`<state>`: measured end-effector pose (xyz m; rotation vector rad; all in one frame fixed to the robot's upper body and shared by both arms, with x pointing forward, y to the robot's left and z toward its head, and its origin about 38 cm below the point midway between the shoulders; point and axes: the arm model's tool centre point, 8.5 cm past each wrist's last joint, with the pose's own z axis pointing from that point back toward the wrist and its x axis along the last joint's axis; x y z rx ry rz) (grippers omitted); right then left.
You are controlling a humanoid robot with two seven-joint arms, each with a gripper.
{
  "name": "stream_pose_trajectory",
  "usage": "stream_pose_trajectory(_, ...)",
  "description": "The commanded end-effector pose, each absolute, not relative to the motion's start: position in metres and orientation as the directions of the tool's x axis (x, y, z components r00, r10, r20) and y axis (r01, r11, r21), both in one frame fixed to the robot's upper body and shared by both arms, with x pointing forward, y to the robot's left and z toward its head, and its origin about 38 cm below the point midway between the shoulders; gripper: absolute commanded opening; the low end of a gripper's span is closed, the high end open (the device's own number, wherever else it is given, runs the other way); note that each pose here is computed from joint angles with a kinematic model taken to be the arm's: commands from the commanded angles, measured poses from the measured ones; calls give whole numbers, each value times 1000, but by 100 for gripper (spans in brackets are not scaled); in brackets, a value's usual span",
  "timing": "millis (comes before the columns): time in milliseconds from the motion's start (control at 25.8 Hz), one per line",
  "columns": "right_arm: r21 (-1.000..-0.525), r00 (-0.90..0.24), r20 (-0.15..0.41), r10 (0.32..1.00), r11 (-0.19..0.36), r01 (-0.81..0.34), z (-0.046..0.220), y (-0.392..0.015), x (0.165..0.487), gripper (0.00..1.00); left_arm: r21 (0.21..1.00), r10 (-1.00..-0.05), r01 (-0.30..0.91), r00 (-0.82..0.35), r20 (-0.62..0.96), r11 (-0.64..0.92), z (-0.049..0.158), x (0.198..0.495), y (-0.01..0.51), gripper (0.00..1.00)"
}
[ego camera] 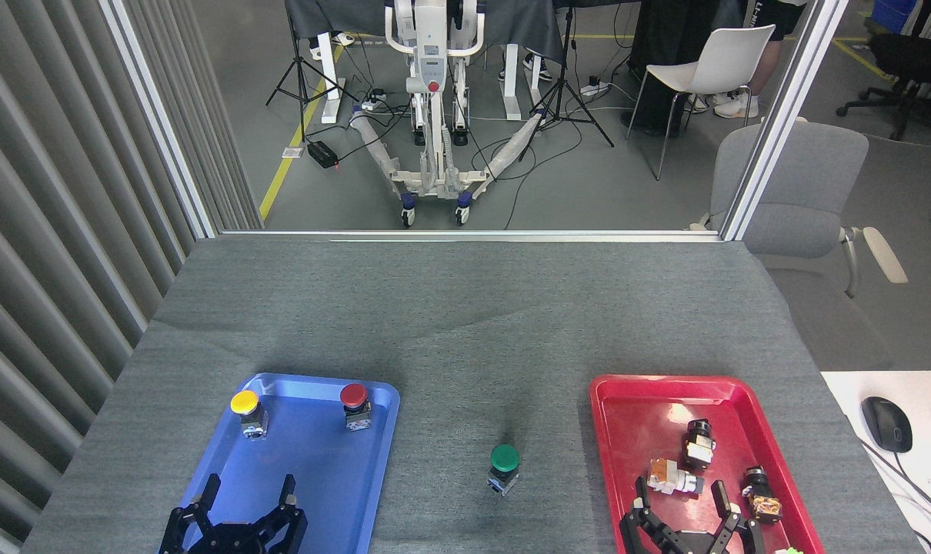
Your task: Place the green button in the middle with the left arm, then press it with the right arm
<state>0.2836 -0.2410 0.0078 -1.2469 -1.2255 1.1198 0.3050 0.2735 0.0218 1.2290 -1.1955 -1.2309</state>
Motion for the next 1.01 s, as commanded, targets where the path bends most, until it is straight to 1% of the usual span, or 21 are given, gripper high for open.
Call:
stream_pose_trajectory(0,-1000,70,31,997,31,-3,2,-247,282,100,1000,-1000,0,0,-28,-28,22,305,273,100)
stream_pose_trajectory(116,-999,70,32,997,35,-40,-1,-247,281,100,1000,-1000,0,0,-28,-28,22,305,273,100)
stream_pose_trajectory(387,-998,54,38,998,41,-46,-2,-245,279,100,1000,-1000,0,1,-28,-28,22,305,274,100)
stream_pose_trajectory(968,-999,59,35,998,38,-39,0,-246,279,100,1000,-1000,0,-3,-27,-27,22,305,273,100)
